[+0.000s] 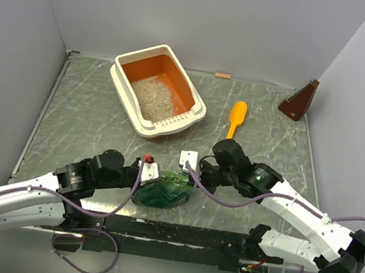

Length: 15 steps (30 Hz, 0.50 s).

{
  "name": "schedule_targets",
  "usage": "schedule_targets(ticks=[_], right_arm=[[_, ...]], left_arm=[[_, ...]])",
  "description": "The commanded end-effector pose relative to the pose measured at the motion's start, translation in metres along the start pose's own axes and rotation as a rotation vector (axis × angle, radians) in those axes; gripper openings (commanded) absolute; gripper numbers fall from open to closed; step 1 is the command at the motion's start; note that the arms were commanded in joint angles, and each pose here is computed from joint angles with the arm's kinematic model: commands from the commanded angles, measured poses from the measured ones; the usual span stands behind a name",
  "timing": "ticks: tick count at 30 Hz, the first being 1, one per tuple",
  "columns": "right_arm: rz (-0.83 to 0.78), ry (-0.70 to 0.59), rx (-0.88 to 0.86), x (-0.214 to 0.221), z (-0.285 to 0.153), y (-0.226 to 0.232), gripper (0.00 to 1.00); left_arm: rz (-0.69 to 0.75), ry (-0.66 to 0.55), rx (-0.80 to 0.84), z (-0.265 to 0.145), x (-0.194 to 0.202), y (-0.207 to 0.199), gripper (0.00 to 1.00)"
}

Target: Fill the litter box with clean litter

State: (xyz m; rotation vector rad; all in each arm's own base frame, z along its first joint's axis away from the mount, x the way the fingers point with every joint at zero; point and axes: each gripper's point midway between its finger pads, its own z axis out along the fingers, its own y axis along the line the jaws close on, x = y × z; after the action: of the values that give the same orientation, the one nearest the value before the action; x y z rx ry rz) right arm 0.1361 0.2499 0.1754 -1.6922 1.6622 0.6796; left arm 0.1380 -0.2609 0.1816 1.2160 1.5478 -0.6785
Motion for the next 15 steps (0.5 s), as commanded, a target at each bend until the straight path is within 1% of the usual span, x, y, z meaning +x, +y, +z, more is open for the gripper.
schedule_targets(ticks=[1,4,7,8,9,11,12,13,15], right_arm=[[0.034,0.001,0.034,0.008,-0.016,-0.003,0.00],[0.053,0.000,0.041,0.006,-0.015,-0.008,0.00],[0.089,-0.002,0.091,-0.001,-0.016,-0.020,0.00],[0.097,-0.004,0.106,-0.004,-0.017,-0.024,0.02],[0.109,-0.005,0.133,-0.006,-0.019,-0.029,0.17],[0.138,-0.010,0.217,-0.011,-0.027,-0.044,0.27],[0.152,-0.011,0.271,-0.013,-0.033,-0.052,0.37],[0.166,-0.021,0.337,-0.017,-0.041,-0.061,0.43],[0.186,-0.045,0.451,-0.021,-0.058,-0.075,0.50]], left_arm=[[-0.012,0.019,-0.133,-0.015,0.010,0.022,0.01],[-0.027,-0.022,-0.122,-0.017,0.004,0.019,0.01],[-0.040,-0.028,-0.117,-0.015,0.004,0.018,0.00],[-0.043,-0.026,-0.114,-0.013,0.005,0.018,0.00],[-0.047,-0.022,-0.114,-0.013,0.005,0.017,0.01],[-0.050,-0.026,-0.110,-0.012,0.004,0.017,0.01],[-0.052,-0.027,-0.110,-0.013,0.003,0.017,0.01],[-0.053,-0.034,-0.109,-0.013,0.002,0.017,0.01],[-0.054,-0.051,-0.109,-0.015,-0.001,0.016,0.01]])
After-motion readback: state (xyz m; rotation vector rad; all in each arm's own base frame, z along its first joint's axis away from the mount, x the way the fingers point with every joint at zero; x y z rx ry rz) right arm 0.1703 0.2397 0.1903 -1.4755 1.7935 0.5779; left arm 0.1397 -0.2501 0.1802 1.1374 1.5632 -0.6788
